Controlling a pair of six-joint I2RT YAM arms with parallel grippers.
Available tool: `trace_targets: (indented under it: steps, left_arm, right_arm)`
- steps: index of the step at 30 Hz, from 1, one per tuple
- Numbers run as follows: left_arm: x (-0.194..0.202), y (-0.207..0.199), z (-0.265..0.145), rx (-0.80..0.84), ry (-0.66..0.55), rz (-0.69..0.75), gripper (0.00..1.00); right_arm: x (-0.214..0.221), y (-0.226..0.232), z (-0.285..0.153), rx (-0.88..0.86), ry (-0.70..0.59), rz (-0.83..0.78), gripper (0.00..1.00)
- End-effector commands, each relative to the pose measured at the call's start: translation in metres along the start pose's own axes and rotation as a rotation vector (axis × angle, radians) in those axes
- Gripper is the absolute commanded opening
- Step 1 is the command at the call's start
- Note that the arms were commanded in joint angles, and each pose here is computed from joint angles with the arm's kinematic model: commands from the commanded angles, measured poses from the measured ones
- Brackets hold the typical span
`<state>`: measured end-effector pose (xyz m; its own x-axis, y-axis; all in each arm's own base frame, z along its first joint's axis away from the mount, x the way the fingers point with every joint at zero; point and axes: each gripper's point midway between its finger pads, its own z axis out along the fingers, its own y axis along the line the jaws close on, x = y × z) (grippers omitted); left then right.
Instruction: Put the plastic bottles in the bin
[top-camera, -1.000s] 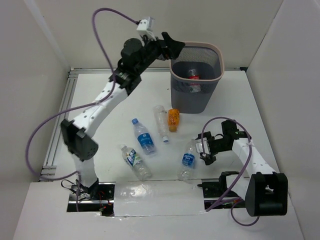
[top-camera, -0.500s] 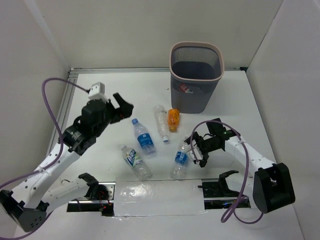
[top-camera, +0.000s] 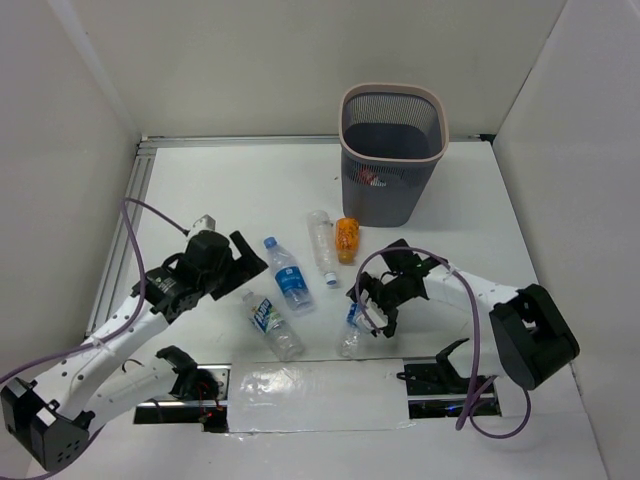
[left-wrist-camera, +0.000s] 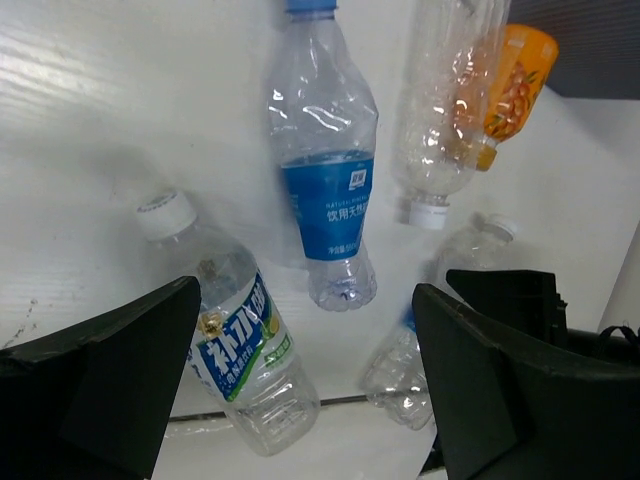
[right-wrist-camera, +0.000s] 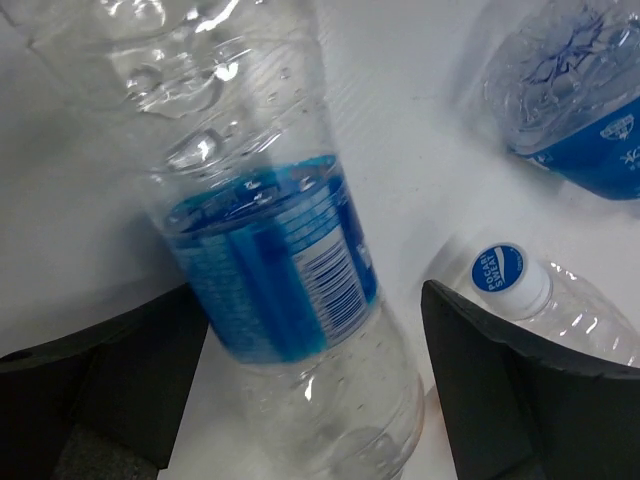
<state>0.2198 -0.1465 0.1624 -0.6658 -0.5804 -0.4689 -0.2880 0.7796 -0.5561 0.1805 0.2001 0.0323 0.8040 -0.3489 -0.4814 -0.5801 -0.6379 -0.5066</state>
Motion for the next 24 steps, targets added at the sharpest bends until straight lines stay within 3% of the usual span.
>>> trace_targets:
  steps: [1, 2, 5, 11, 16, 24]
  left_arm:
    - [0.013, -0.007, -0.004, 0.02, 0.06, -0.026, 1.0]
    - [0.013, -0.007, -0.004, 0.02, 0.061, -0.026, 1.0]
    - [0.029, 0.004, 0.002, -0.013, 0.108, -0.013, 1.0]
    - [0.066, 0.038, 0.017, -0.106, 0.2, 0.029, 1.0]
    - [0.085, 0.042, 0.02, -0.127, 0.24, 0.06, 1.0]
    - [0.095, 0.037, 0.031, -0.126, 0.208, 0.089, 1.0]
  right_arm:
    - [0.003, -0.011, 0.003, -0.029, 0.011, -0.202, 0.88]
    - [0.004, -0.008, 0.005, -0.037, 0.007, -0.194, 0.88]
    - [0.001, -0.005, 0.005, -0.058, -0.017, -0.169, 0.75]
    - [-0.014, 0.0, -0.002, -0.089, -0.081, -0.091, 0.42]
    - [-0.038, -0.038, -0.027, 0.06, -0.132, -0.048, 0.37]
    - [-0.103, -0.152, -0.094, 0.412, -0.254, -0.037, 0.35]
